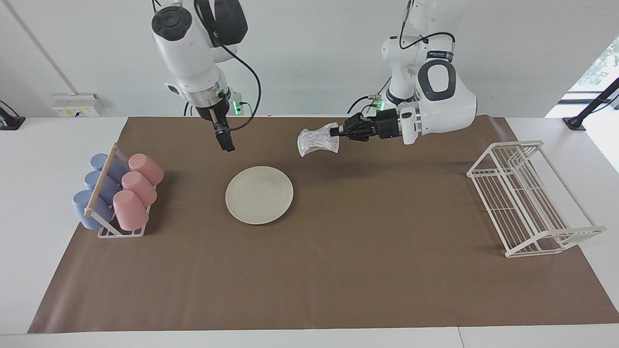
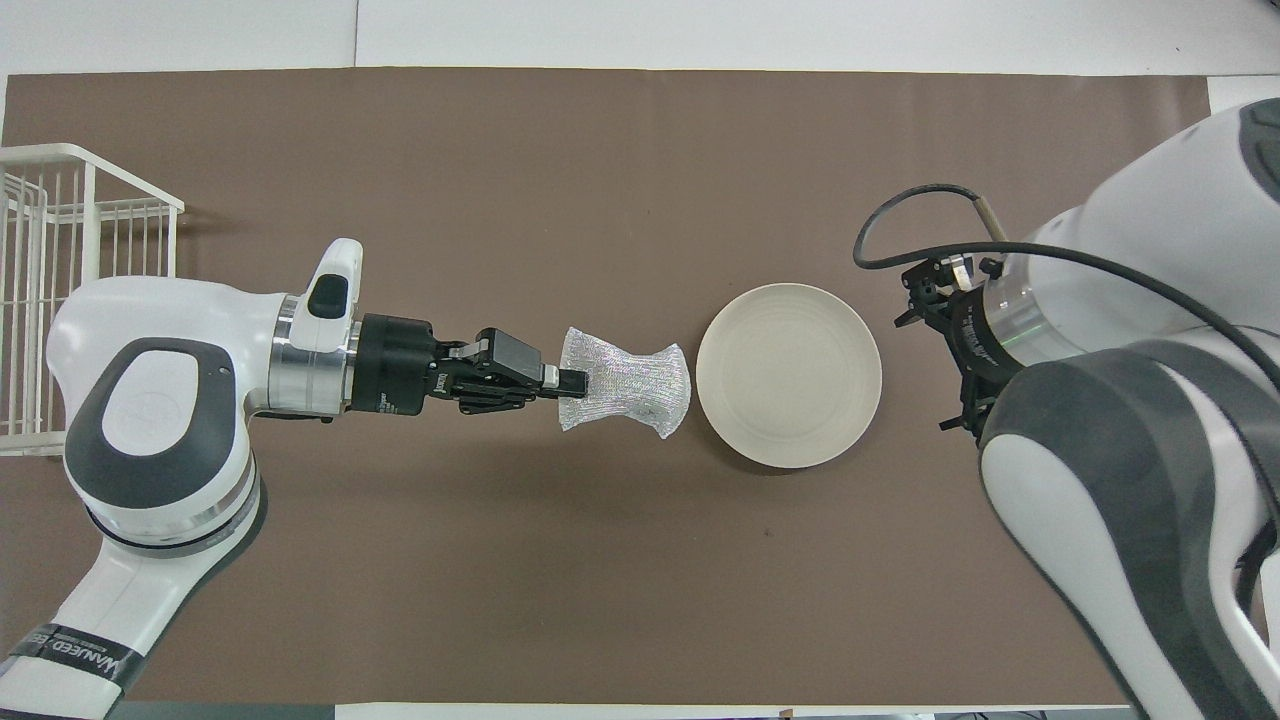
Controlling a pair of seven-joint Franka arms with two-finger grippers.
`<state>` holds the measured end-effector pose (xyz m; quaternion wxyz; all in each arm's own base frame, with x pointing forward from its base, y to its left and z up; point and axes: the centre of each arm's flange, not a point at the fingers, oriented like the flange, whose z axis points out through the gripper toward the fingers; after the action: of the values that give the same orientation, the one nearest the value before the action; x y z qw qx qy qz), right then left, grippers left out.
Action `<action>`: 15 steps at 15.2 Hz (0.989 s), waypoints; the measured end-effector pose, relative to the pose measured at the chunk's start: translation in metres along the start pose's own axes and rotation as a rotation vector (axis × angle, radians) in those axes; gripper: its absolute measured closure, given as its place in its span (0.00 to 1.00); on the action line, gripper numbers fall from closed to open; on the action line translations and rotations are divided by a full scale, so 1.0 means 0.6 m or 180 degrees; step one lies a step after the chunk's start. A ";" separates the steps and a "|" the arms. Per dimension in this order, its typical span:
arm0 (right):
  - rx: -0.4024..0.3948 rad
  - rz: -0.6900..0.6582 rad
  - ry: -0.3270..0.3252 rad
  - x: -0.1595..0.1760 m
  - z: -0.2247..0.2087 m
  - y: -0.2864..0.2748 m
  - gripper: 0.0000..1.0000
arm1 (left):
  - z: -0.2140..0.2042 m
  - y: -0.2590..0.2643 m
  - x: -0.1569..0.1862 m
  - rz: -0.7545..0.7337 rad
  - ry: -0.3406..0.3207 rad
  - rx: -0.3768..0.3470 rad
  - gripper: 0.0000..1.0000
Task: Wipe plate with sponge
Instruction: 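Carry the sponge to the rack while the right gripper withdraws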
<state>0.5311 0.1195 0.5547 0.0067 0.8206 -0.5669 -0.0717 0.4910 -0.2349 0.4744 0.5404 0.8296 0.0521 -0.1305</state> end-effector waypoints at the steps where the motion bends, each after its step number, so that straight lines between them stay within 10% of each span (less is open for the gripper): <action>1: -0.0017 -0.0179 -0.0018 0.035 -0.001 0.008 0.00 | -0.024 0.011 0.002 -0.0029 0.0065 0.0151 0.96; 6: 0.0018 -0.1018 -0.0087 0.187 -0.038 0.074 0.00 | -0.100 0.089 -0.002 -0.0115 0.0447 0.1281 0.96; 11: 0.0034 -0.2590 -0.0096 0.189 -0.054 0.093 0.00 | -0.141 0.115 -0.017 0.0035 0.0595 0.2505 0.96; 15: 0.0051 -0.2914 -0.0078 0.186 -0.056 0.091 0.00 | -0.174 0.086 -0.018 0.0091 0.0622 0.3538 0.96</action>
<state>0.5231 -0.0063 0.5809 -0.0387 0.9858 -0.1465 -0.0725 0.5089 -0.1608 0.5630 0.0165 0.9983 0.0141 -0.0536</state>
